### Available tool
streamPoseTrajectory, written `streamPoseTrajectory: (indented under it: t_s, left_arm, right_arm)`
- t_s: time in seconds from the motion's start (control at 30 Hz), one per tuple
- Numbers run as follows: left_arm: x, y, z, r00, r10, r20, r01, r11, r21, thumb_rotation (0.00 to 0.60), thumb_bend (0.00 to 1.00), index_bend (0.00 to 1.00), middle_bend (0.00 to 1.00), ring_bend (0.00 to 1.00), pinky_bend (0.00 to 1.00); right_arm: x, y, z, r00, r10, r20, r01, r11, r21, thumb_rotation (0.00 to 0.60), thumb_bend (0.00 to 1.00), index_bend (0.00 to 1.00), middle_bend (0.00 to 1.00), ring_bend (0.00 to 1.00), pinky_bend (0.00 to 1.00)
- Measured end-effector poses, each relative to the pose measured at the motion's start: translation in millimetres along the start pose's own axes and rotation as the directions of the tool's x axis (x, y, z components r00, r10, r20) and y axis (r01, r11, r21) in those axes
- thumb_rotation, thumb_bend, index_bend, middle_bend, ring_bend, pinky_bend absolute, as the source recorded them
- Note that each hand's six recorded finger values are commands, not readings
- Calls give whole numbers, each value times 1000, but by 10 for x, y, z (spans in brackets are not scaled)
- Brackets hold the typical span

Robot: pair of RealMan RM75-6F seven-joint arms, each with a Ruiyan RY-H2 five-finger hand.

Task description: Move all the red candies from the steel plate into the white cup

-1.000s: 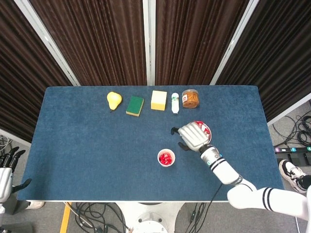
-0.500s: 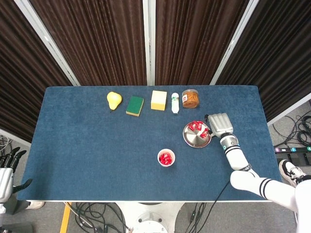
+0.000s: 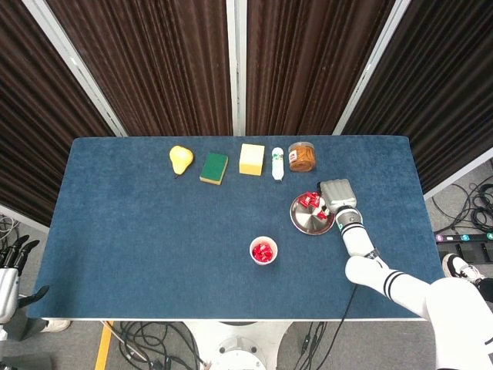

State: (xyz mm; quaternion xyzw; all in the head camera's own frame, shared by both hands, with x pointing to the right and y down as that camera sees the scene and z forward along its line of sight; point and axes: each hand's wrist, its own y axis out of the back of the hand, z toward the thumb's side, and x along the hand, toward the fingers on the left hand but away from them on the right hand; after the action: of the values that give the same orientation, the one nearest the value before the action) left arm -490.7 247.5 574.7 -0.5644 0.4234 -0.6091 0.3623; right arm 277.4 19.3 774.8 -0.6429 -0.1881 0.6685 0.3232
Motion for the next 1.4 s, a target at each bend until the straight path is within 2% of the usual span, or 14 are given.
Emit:
streamPoseTrajectory:
  t_s: [0.3,0.6,0.73,0.93,1.4]
  left_arm:
    - [-11,16,-13,1000,4,-4,-4,1000,2,600,0,219,212,209,205]
    - [-11,20,-11,1000,4,-2,-4,1000,5,600,0,220,212,210,204]
    - [-14,15,-9,1000,3,-2,-3,1000,4,600,0,219,212,210,205]
    - [-14,12,-6,1000,2,-2,-2,1000,3,600,0,220,212,210,204]
    - [-32,-11,-48,1000,-6,-15,6,1000,1,600,0,219,212,209,205]
  right_arm:
    - [-38,-59,145,999,26,-22,-26,1000,9,600,277,394,876,901,1000]
    - [118,-50,319,994,39,-105,-38,999,4,600,278,394,876,901,1000]
    - [142,38,176,997,6,-79,-7,1000,-15,600,278,395,876,901,1000]
    - [114,12,91,999,6,-51,-6,1000,-9,600,278,406,876,901,1000]
    - [-29,-110,192,999,29,-24,-28,999,15,600,278,431,876,901,1000]
